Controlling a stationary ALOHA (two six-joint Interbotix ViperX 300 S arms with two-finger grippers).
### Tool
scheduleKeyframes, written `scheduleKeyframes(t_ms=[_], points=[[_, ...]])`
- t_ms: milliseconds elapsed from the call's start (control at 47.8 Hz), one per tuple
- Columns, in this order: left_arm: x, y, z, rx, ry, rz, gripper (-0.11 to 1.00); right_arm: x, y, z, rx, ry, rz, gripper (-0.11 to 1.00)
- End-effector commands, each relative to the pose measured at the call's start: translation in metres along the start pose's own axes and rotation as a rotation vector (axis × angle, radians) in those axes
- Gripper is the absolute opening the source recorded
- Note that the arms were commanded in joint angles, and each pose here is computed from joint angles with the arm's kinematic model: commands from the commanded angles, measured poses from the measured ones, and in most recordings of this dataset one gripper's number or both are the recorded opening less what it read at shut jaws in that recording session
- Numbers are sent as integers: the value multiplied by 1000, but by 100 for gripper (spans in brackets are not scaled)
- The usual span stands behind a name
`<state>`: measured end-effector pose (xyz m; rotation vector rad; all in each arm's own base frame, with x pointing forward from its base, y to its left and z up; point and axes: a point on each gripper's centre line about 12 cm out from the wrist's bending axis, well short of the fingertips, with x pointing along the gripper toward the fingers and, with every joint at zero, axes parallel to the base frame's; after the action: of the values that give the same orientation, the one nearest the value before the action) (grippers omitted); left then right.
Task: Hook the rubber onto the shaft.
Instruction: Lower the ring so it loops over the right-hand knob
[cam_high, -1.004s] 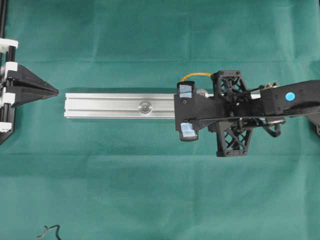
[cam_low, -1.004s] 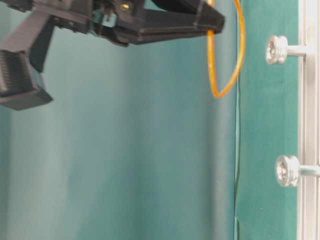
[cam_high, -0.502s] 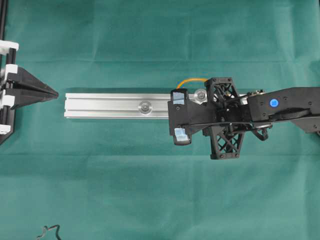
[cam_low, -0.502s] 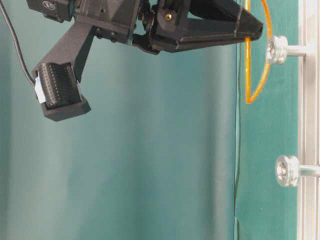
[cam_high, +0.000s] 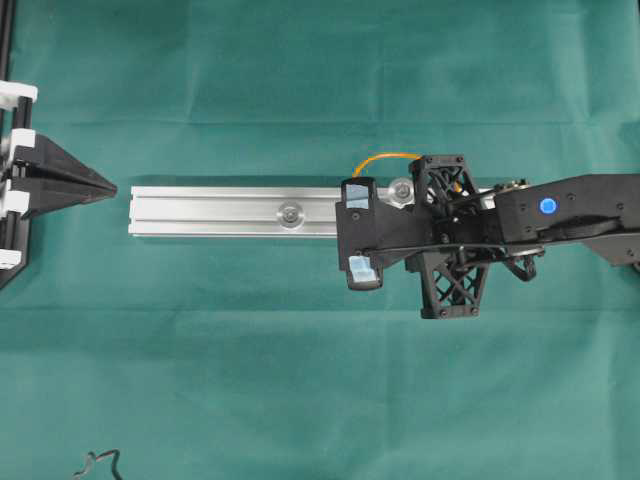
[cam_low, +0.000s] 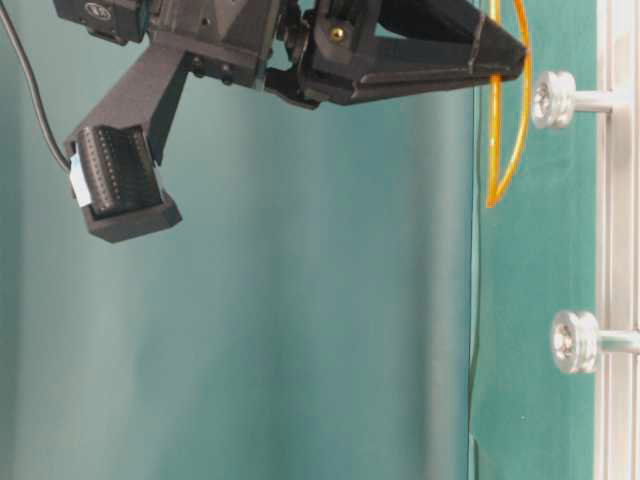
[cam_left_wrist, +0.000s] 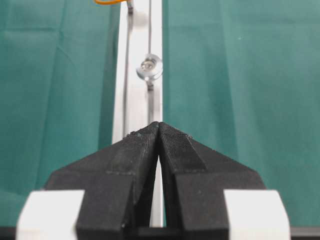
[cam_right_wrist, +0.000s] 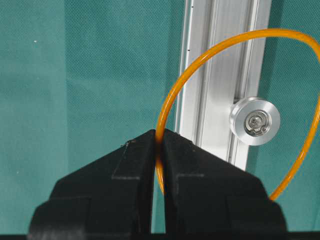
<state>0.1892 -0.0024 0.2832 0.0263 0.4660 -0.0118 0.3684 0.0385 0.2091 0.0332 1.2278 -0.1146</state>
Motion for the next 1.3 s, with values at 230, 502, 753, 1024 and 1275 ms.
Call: scheduleKeyframes(t_ms=[230, 502, 753, 1024, 1275], points=[[-3, 0, 12, 4, -26, -1, 0, -9, 1, 7, 5, -31, 8, 6], [-3, 0, 12, 3, -23, 0, 0, -9, 1, 7, 5, -32, 9, 6], [-3, 0, 12, 4, -23, -1, 0, -11, 1, 8, 4, -37, 10, 6], [-3, 0, 12, 4, -23, -1, 0, -12, 4, 10, -3, -42, 14, 6], [-3, 0, 12, 2, -23, -2, 0, -16, 8, 13, -7, -54, 19, 6]])
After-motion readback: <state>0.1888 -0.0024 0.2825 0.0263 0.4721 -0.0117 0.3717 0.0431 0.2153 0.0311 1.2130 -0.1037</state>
